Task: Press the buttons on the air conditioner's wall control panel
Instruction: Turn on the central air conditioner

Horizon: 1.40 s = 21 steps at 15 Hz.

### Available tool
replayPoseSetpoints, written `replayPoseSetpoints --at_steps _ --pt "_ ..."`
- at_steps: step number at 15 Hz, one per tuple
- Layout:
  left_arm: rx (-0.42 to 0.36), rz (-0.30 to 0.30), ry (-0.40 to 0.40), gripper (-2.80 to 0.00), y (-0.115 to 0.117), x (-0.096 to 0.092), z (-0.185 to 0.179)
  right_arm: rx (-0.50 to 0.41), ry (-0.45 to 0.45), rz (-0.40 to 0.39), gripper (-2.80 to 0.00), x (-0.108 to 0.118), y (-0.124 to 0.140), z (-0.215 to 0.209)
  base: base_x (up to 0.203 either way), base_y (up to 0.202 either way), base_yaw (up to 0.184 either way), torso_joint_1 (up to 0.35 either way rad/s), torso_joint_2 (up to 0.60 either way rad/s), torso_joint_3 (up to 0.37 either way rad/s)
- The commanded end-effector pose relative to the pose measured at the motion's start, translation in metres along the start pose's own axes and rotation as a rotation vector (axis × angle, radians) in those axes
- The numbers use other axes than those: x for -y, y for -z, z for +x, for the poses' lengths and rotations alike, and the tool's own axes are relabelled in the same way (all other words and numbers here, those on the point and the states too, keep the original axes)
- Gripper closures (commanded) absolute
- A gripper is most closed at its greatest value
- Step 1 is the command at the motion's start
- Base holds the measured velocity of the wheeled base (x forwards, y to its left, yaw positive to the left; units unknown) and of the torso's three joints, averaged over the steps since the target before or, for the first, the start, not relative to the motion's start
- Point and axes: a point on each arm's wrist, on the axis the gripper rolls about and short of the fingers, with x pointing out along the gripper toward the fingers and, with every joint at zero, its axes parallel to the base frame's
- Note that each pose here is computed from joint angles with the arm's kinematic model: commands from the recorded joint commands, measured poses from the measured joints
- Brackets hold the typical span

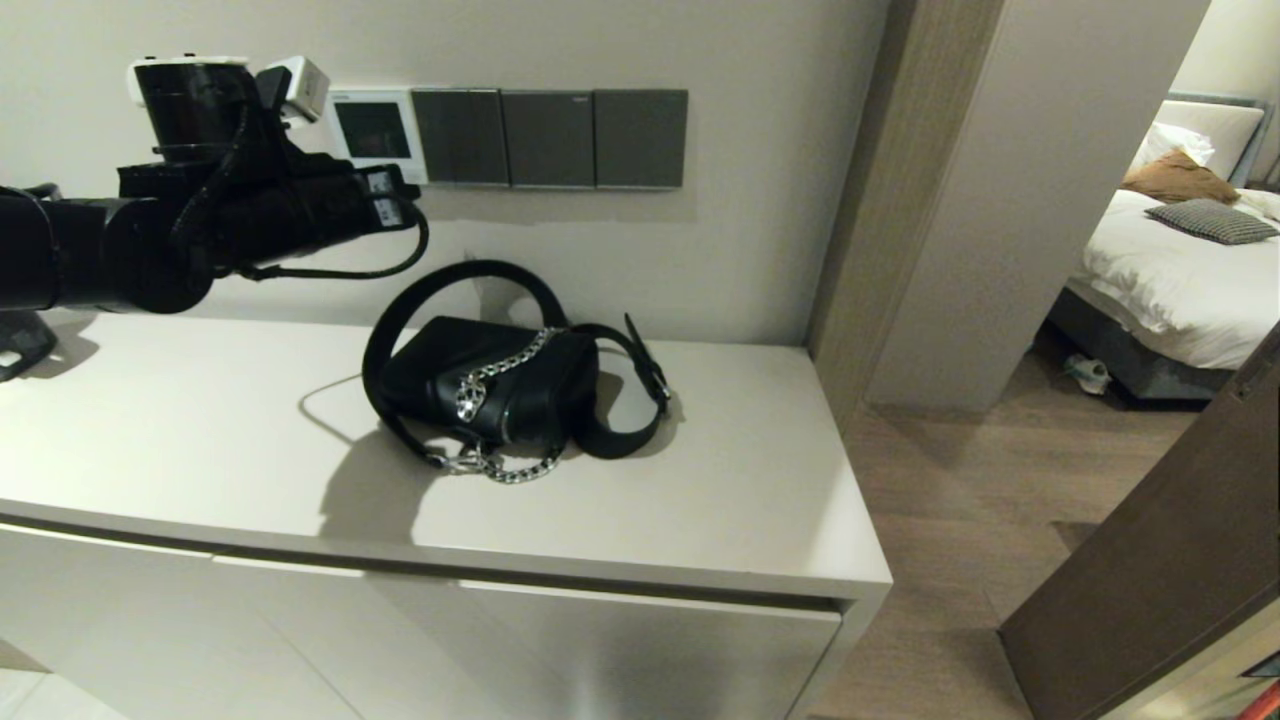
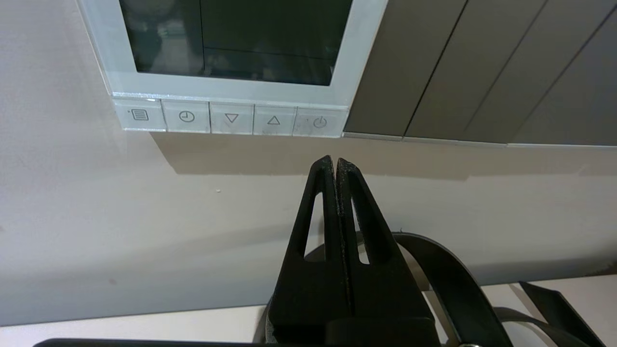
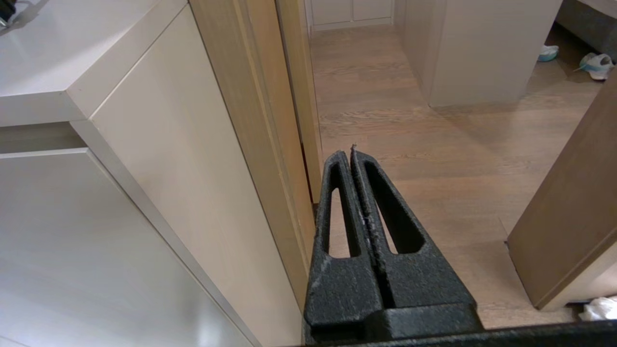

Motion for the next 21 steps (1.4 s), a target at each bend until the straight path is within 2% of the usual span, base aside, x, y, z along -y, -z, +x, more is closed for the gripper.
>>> replayPoseSetpoints --at_steps 1,21 --pt "-0.003 -0.001 0.000 0.00 0.003 -0.001 0.004 -0.002 0.000 0.000 0.00 0.000 0.000 0.000 0.000 0.000 0.000 0.000 0.00 0.000" --pt "0.020 -0.026 -0.002 0.00 0.000 -0.003 0.016 -0.002 0.000 0.001 0.00 0.000 0.000 0.000 0.000 0.000 0.000 0.000 0.00 0.000"
